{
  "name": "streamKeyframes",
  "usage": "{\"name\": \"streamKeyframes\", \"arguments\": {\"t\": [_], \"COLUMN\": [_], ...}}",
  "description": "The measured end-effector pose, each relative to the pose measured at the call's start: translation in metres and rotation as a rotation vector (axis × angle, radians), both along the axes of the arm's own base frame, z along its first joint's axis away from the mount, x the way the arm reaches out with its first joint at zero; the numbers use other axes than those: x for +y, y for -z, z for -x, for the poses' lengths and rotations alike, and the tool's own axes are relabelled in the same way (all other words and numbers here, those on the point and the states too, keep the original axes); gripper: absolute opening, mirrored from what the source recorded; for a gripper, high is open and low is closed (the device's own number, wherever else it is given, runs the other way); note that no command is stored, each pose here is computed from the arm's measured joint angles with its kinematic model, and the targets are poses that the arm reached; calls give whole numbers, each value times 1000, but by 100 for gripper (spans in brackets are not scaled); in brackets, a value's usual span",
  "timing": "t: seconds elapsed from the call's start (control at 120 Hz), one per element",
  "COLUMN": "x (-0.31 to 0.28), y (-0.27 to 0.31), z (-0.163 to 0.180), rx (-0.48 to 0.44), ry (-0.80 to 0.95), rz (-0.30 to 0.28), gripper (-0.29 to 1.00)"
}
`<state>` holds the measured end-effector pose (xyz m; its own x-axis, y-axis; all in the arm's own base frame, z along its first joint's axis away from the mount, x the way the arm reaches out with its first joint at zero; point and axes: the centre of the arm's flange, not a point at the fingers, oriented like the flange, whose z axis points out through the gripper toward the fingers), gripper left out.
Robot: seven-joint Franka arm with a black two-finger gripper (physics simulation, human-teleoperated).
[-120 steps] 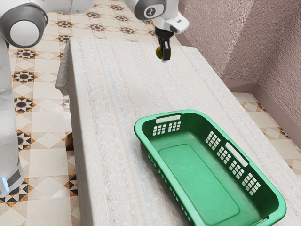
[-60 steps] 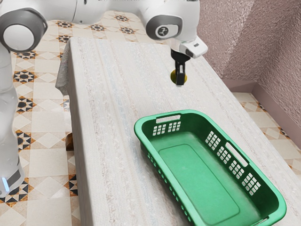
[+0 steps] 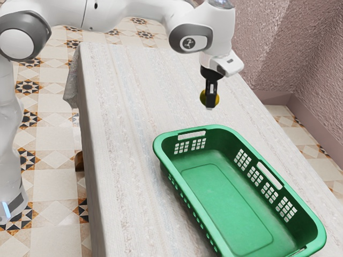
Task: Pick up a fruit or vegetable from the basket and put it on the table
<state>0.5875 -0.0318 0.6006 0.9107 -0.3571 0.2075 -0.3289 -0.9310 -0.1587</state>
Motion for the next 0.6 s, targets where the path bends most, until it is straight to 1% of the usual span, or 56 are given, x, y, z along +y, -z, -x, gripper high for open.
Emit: {"name": "streamKeyframes", "arguments": {"t": [0.275,0.6], "x": [20,80], "y": [0,1], "z": [-1,1], "rx": [0,1], "ry": [-41,-147], "rz": [2,3], "gripper": [33,33]}}
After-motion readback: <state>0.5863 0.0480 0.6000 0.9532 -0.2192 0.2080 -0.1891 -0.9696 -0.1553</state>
